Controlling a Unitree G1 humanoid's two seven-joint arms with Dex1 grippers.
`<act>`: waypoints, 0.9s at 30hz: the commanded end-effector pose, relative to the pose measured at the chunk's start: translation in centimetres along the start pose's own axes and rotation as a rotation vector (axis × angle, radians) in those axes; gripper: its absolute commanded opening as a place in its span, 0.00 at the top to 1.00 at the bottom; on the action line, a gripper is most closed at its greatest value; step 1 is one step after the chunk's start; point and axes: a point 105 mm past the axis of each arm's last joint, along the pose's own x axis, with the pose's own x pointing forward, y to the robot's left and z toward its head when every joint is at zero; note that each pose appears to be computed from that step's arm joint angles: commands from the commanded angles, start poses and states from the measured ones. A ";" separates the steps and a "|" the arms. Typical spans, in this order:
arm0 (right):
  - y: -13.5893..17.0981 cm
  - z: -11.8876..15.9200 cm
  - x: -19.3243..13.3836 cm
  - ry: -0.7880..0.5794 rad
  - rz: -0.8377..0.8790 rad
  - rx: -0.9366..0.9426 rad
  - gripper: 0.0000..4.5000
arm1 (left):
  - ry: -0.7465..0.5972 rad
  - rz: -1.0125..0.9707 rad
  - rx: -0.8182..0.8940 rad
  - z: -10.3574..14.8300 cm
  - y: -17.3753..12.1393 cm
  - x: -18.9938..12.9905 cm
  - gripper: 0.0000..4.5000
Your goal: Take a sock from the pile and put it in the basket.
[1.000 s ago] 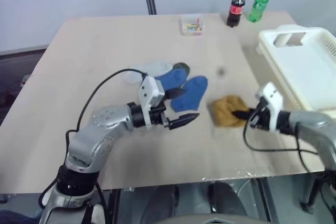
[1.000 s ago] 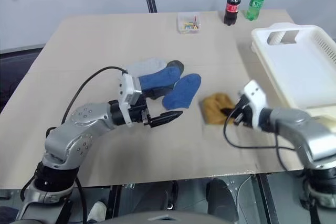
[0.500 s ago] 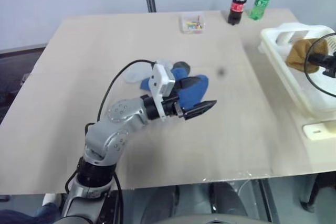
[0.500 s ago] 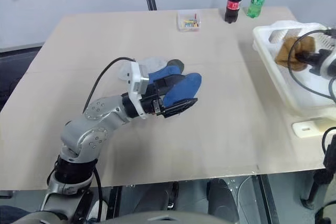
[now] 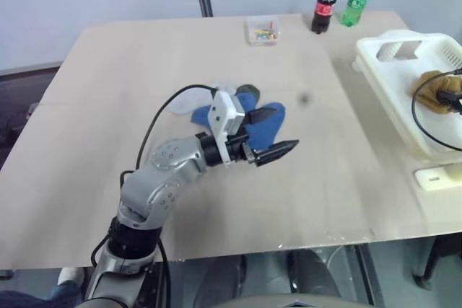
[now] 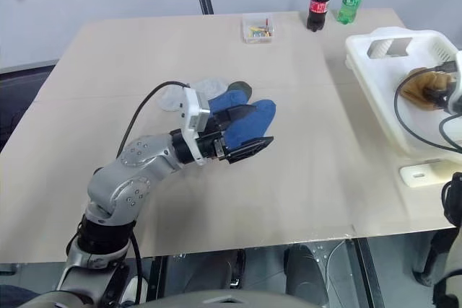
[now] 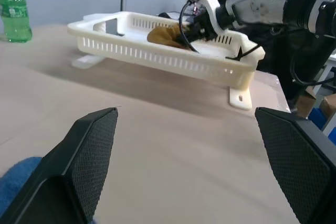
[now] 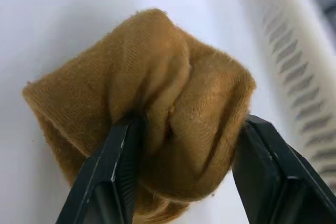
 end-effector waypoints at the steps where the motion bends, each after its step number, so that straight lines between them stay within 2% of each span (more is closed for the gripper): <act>1: -0.4 4.2 -1.7 -0.134 -0.007 -0.114 0.42 | -0.033 0.006 0.054 1.2 -0.4 -0.5 0.00; 4: 2.3 6.7 -3.2 -0.188 0.068 -0.188 0.42 | -0.007 0.029 0.060 0.7 -0.1 -1.1 0.00; 7: 3.7 6.9 -4.1 -0.168 0.094 -0.225 0.42 | -0.005 0.033 0.059 0.7 -0.1 -1.2 0.00; 11: 3.0 5.8 -4.2 -0.114 0.036 -0.266 0.42 | -0.004 0.030 0.060 0.7 -0.1 -1.1 0.00; 14: 2.1 4.7 -3.8 -0.077 0.006 -0.235 0.42 | -0.004 0.027 0.060 0.7 -0.2 -1.0 0.00; 19: 0.1 1.9 -2.9 -0.025 -0.044 -0.073 0.42 | -0.006 0.022 0.062 0.6 -0.3 -0.9 0.00; 22: -0.8 0.8 -2.9 0.007 -0.070 -0.091 0.42 | -0.003 0.022 0.064 0.6 -0.3 -1.0 0.00; 27: -0.6 2.4 -3.6 -0.058 -0.046 -0.103 0.42 | 0.000 0.024 0.061 0.6 -0.4 -1.3 0.00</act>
